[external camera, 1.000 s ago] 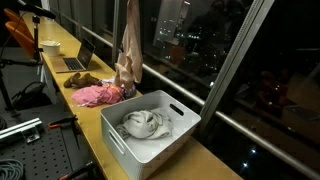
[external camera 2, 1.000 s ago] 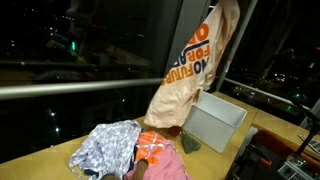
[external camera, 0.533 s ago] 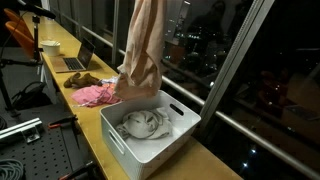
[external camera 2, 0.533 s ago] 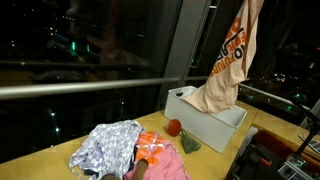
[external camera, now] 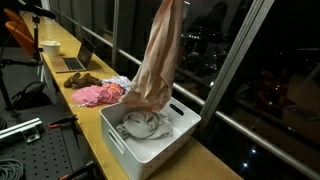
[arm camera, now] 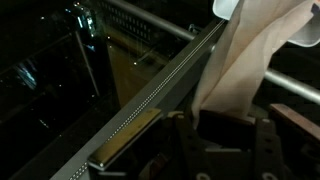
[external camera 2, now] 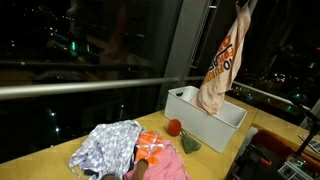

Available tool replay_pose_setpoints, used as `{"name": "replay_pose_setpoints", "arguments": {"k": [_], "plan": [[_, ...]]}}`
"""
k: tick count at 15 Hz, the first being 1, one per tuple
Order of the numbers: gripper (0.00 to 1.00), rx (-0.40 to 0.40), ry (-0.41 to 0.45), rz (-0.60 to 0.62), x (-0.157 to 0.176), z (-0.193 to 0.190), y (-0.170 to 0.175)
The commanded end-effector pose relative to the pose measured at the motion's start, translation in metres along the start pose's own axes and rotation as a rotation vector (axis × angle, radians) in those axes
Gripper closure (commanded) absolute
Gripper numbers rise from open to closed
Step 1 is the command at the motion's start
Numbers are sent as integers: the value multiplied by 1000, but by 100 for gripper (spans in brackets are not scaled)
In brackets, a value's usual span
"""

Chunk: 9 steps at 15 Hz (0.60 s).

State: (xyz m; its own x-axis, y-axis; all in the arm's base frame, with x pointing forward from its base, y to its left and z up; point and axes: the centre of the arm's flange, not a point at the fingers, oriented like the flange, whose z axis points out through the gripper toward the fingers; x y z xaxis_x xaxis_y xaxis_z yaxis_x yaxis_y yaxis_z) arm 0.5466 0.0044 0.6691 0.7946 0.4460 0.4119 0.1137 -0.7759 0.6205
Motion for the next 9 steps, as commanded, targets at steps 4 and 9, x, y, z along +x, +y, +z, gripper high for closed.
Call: {"name": "replay_pose_setpoints", "arguments": {"k": [4,9], "plan": [[100,126,-25,-25,-31,92,-78],[59,218,-75,-47,-49,135,-125]]}}
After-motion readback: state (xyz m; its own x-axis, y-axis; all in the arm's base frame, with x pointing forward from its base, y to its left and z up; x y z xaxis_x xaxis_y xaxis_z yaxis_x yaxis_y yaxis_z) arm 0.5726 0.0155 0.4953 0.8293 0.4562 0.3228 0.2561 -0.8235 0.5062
